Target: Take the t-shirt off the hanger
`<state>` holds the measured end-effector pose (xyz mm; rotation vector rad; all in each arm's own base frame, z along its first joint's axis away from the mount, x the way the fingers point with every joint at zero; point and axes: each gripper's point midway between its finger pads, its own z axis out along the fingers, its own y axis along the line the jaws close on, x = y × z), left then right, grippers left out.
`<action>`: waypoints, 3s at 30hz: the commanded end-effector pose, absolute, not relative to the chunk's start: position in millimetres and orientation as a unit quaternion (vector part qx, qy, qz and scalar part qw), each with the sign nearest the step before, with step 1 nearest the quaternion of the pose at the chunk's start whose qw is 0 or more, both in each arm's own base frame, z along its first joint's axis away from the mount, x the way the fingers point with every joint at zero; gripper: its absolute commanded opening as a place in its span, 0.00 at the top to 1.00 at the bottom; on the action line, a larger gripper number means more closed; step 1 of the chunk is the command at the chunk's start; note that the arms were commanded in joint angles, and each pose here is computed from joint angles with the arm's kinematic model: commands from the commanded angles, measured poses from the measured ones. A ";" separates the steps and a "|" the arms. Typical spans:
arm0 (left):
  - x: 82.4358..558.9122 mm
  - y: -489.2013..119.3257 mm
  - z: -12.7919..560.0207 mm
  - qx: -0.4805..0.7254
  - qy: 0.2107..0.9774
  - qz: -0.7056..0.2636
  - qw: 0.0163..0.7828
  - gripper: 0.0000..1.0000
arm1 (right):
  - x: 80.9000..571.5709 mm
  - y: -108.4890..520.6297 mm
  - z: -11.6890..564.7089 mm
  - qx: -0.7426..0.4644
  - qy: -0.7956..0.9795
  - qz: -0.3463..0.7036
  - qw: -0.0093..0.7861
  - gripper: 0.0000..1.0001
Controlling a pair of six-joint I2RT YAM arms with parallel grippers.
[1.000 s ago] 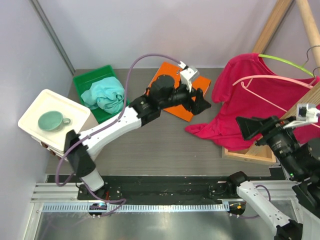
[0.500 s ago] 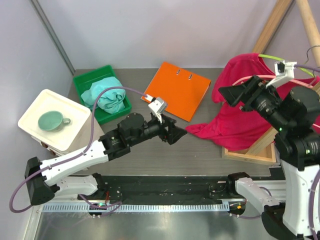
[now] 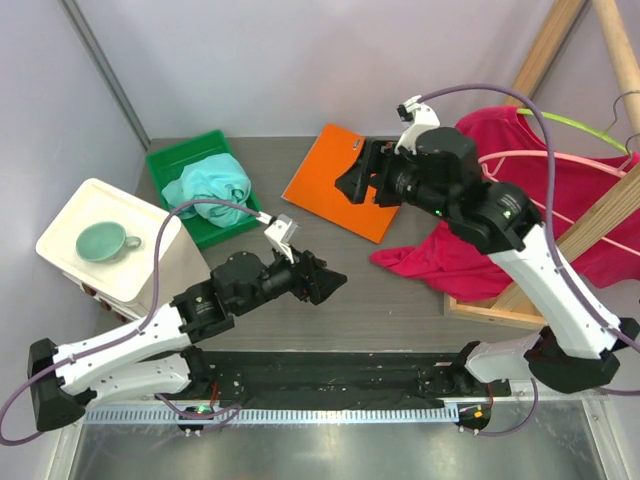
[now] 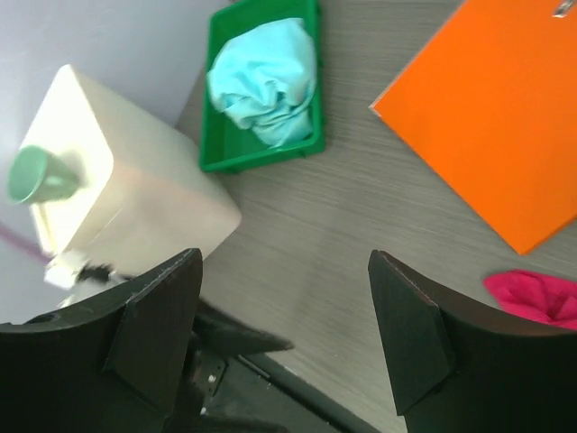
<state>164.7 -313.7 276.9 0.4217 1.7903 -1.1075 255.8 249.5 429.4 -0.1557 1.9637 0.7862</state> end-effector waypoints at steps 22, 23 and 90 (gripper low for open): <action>142.7 -276.1 279.9 0.114 0.743 -0.474 0.458 0.32 | 311.6 45.0 519.0 0.405 0.587 -0.110 0.693 0.04; 142.9 -278.1 279.8 0.115 0.744 -0.474 0.456 0.32 | 318.2 33.3 518.1 0.413 0.583 -0.118 0.689 0.04; 145.7 -297.6 290.1 0.117 0.760 -0.458 0.445 0.32 | 351.8 58.1 516.5 0.385 0.578 0.349 0.629 0.99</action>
